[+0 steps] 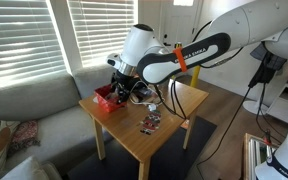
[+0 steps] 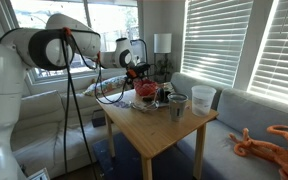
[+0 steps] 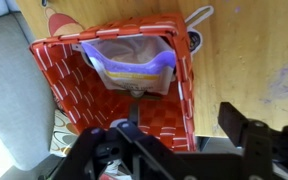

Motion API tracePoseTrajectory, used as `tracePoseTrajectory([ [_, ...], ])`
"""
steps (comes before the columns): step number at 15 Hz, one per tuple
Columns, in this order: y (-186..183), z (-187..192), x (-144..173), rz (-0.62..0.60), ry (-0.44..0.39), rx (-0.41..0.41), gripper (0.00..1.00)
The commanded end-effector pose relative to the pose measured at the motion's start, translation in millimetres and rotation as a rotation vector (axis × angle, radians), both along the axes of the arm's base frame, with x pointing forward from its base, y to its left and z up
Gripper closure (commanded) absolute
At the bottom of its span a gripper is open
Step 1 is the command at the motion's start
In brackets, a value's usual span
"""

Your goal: Pick up the red basket and put it on the bottom right corner of the table

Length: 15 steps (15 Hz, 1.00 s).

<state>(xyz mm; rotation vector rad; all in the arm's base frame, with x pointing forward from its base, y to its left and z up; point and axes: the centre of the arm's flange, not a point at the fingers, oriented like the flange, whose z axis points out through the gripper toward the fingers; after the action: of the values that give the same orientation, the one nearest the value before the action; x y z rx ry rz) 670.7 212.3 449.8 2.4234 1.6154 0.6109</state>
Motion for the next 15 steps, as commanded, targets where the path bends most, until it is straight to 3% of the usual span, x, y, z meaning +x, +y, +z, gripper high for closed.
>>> tracePoseTrajectory([
  [1,1,-2,8,0.029,0.012,0.007,0.5],
  [8,2,-5,4,0.019,0.038,0.008,0.97],
  [15,17,33,-21,-0.042,0.036,0.016,0.99],
])
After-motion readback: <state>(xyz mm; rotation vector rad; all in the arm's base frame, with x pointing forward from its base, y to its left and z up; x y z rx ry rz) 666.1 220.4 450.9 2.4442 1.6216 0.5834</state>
